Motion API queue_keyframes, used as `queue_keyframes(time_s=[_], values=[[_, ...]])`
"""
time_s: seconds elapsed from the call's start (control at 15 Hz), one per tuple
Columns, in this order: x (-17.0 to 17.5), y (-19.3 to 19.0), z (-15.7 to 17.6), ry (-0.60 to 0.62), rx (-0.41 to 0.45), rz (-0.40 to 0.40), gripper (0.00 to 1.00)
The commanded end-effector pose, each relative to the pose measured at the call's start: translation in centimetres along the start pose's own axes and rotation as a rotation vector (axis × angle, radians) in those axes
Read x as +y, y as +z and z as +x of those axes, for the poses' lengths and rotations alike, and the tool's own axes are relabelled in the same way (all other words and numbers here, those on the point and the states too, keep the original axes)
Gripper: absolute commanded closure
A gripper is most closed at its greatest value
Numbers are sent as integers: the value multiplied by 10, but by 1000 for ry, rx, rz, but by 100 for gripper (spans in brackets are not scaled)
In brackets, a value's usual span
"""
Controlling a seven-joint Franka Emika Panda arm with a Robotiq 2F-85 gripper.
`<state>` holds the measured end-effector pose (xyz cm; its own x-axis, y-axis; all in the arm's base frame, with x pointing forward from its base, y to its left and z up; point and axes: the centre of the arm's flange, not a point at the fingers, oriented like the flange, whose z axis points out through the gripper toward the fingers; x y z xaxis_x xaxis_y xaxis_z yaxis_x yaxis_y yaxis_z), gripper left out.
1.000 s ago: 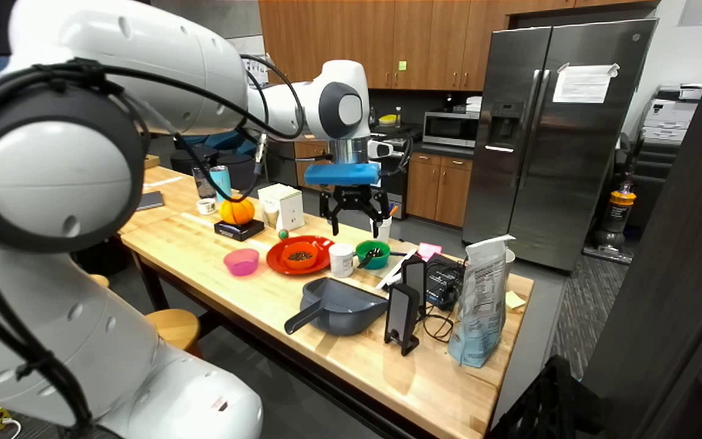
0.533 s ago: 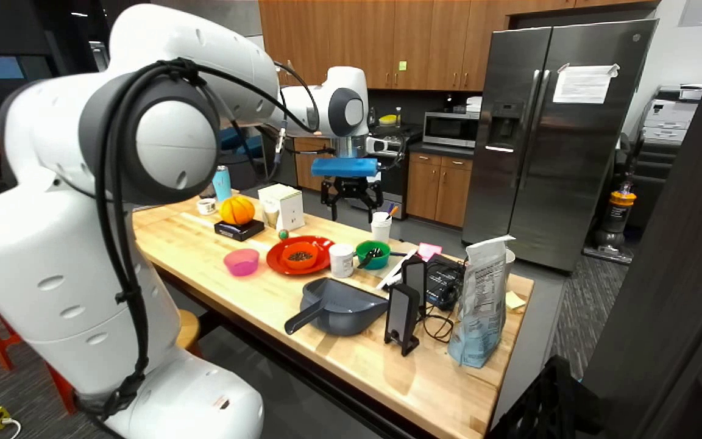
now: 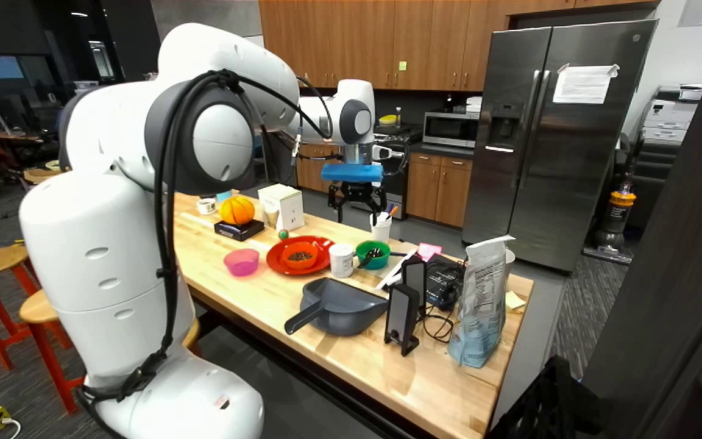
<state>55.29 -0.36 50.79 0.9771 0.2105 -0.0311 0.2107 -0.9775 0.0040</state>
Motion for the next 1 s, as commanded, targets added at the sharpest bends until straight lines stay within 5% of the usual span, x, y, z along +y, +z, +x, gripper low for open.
queue_keyframes(time_s=[0.0, 0.93], values=[[9, 7, 5, -9, 23, 27, 0], [25, 46, 28, -127, 78, 47, 0]])
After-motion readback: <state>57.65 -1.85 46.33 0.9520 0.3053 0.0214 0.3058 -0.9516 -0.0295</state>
